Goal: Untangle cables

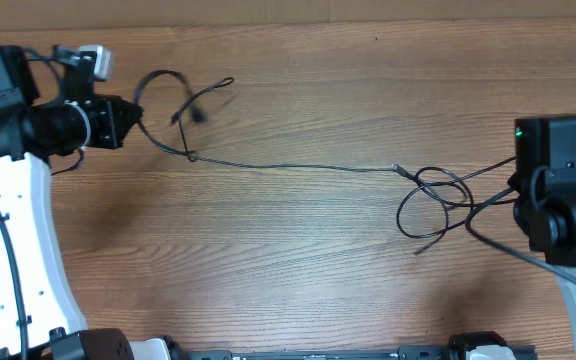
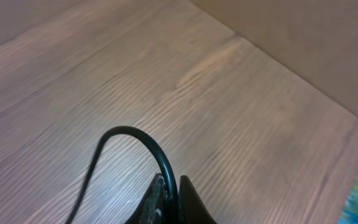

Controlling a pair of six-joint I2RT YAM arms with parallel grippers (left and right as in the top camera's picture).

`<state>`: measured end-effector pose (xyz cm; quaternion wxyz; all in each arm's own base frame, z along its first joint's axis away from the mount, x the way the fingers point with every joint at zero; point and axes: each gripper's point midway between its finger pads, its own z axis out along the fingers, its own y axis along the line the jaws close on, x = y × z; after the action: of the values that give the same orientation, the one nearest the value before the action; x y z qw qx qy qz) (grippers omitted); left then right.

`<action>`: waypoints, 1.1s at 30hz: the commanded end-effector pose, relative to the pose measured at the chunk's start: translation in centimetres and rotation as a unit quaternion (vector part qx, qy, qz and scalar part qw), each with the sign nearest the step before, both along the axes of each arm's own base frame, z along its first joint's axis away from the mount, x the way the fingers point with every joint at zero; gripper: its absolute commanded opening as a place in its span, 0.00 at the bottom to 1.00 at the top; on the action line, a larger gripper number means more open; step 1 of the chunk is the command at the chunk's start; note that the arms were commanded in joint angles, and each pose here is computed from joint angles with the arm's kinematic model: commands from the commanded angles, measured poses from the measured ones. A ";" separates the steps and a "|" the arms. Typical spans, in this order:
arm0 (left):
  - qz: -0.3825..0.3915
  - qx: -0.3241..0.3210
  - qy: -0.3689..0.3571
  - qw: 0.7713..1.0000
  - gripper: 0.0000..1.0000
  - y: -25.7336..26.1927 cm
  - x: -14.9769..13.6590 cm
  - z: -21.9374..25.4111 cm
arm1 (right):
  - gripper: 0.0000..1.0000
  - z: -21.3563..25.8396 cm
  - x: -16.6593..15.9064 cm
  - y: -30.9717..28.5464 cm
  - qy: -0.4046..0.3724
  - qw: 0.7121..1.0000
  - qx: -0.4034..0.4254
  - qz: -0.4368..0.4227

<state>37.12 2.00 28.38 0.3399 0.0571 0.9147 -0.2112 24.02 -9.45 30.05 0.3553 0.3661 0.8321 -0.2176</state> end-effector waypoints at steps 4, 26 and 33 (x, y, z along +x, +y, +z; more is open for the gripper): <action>0.002 0.018 -0.022 1.000 0.04 0.5 -0.5 1.2 | 0.04 -0.3 0.1 -1.9 0.003 0.999 0.002 -0.048; -0.020 -0.010 -0.033 0.999 0.04 -0.8 -0.6 1.9 | 1.00 -5.3 6.5 6.1 0.087 0.959 0.137 0.232; -0.028 -0.010 -0.032 0.999 0.04 -1.3 -0.6 1.8 | 1.00 -9.4 6.1 9.0 0.155 0.926 0.230 0.256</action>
<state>36.85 1.55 29.04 0.3472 0.0616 0.9086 -0.2240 29.61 -2.17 21.99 0.2026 0.1870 0.9610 -0.0222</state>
